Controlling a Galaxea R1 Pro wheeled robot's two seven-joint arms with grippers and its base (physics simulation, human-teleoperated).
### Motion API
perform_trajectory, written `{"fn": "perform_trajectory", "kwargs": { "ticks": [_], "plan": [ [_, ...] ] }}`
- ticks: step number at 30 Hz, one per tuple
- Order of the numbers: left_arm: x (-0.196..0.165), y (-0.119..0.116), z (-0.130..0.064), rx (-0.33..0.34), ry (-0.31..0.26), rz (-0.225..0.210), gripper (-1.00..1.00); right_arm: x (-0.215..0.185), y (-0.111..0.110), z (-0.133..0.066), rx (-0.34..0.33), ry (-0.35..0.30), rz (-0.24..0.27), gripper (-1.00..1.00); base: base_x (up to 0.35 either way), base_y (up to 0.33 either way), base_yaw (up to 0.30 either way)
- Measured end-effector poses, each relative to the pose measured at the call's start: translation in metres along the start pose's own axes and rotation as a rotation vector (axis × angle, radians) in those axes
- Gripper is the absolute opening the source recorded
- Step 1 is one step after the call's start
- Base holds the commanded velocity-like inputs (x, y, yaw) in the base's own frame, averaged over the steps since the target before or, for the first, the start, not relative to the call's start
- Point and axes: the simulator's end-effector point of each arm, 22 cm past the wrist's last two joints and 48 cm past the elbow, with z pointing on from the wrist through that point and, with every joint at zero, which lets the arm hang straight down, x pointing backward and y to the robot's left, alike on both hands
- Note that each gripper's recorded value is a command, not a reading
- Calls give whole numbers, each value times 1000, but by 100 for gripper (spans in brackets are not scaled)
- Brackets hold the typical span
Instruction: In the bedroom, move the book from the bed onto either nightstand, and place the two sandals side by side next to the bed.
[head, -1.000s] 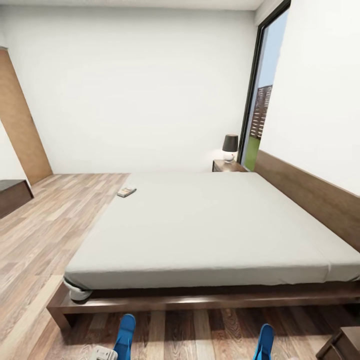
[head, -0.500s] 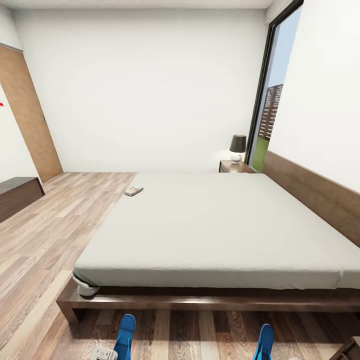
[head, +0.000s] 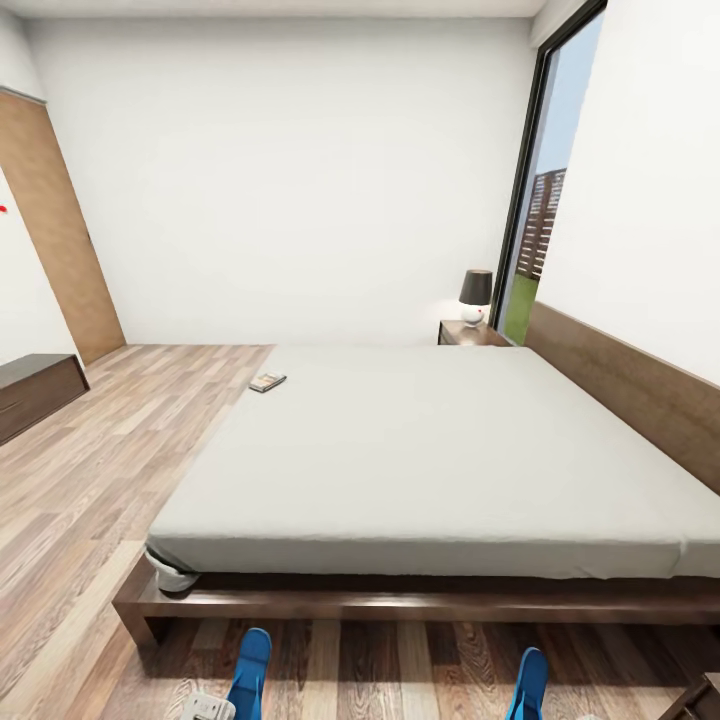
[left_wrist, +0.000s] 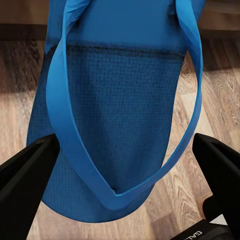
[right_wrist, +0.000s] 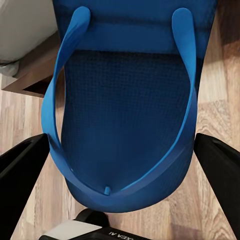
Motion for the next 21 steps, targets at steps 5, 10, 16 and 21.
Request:
{"fn": "perform_trajectory", "kwargs": {
  "ticks": [5,10,16,21],
  "plan": [
    [0,0,0,0,0,0,-100,0,0,0,0,0,0,-100,0,0,0],
    [0,0,0,0,-1,-1,-100,0,0,0,0,0,0,-100,0,0,0],
    [6,5,-2,-6,56,-56,-100,-1,0,0,0,-2,0,-100,0,0,0],
    [-41,25,-3,-42,113,-117,-100,-1,0,0,0,-3,0,-100,0,0,0]
  ]
}}
